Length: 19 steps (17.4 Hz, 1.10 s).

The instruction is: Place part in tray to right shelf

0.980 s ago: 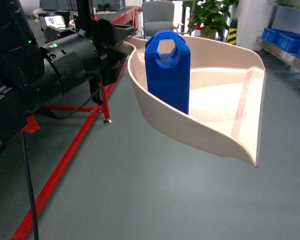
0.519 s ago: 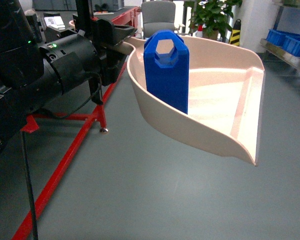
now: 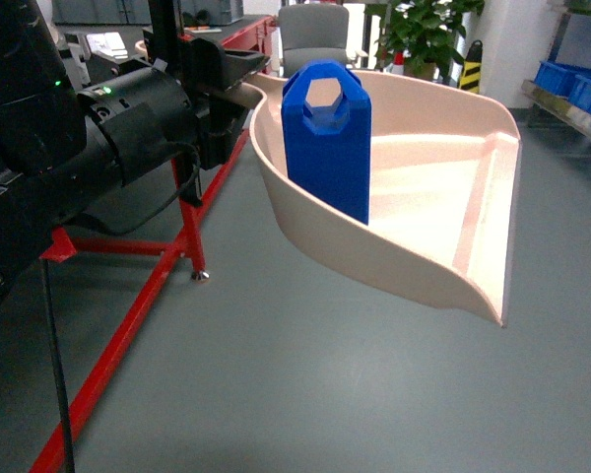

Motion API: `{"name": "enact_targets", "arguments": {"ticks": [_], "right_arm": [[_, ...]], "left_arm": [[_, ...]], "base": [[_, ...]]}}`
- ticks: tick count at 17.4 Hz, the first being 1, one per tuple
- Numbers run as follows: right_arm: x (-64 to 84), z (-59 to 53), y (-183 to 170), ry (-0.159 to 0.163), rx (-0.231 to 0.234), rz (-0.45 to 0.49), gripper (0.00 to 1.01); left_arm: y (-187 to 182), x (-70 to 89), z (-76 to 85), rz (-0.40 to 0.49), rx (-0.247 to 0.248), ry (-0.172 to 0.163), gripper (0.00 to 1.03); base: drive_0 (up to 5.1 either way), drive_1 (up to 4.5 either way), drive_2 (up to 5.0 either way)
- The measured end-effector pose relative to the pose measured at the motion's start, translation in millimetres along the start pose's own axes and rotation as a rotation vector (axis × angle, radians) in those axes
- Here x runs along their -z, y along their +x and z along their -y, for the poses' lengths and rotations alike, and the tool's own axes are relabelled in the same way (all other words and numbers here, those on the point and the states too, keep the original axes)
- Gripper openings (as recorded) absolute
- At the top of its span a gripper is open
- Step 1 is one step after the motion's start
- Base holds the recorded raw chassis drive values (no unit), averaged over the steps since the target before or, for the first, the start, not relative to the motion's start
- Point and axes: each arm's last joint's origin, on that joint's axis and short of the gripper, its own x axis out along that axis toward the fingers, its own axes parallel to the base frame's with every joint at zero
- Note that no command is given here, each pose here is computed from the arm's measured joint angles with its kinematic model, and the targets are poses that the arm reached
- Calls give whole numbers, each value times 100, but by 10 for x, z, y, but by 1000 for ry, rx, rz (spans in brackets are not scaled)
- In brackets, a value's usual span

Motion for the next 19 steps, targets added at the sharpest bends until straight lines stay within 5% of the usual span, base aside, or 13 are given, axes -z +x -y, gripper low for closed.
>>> {"name": "enact_targets", "arguments": {"ticks": [19], "right_arm": [[9,-2,3,-2,-1,-8,98]], "left_arm": [[0,0,-2,1,-2,0,15]], "base": [[-2,411,-414]]}}
